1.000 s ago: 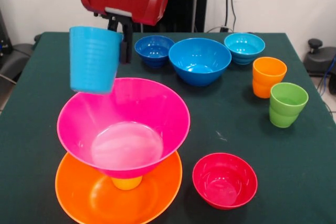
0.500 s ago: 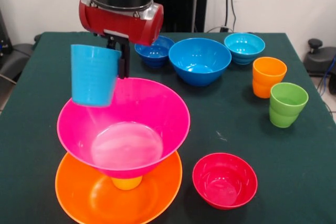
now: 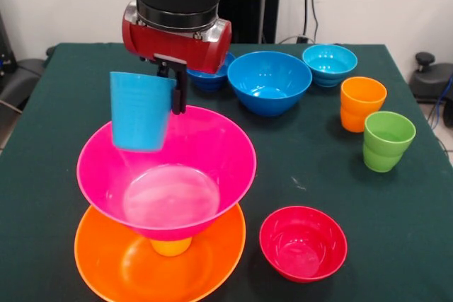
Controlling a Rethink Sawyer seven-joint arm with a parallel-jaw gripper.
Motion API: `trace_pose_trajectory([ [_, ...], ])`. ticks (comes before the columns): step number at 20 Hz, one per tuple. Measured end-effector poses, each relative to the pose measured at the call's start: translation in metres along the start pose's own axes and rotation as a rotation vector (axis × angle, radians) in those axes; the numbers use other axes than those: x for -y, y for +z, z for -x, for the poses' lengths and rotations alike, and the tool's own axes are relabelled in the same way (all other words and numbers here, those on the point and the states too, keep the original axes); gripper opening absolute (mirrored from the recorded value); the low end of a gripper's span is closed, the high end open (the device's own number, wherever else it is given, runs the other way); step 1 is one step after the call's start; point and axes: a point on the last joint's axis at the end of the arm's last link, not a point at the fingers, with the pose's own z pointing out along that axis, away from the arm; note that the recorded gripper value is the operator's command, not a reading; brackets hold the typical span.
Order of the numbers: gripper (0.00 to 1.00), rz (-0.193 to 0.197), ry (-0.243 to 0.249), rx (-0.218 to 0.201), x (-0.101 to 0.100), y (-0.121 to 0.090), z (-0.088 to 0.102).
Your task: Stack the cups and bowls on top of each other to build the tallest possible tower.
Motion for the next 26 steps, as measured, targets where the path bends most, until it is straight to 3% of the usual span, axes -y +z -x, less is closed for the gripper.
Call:
trace_pose_trajectory([
  [9, 0.0, -0.002, 0.004, 0.0, 0.001, 0.0, 0.0],
  [19, 0.0, -0.037, 0.018, 0.005, 0.017, -0.001, 0.001],
  [26, 0.0, -0.049, 0.011, 0.022, 0.011, -0.002, 0.008],
])
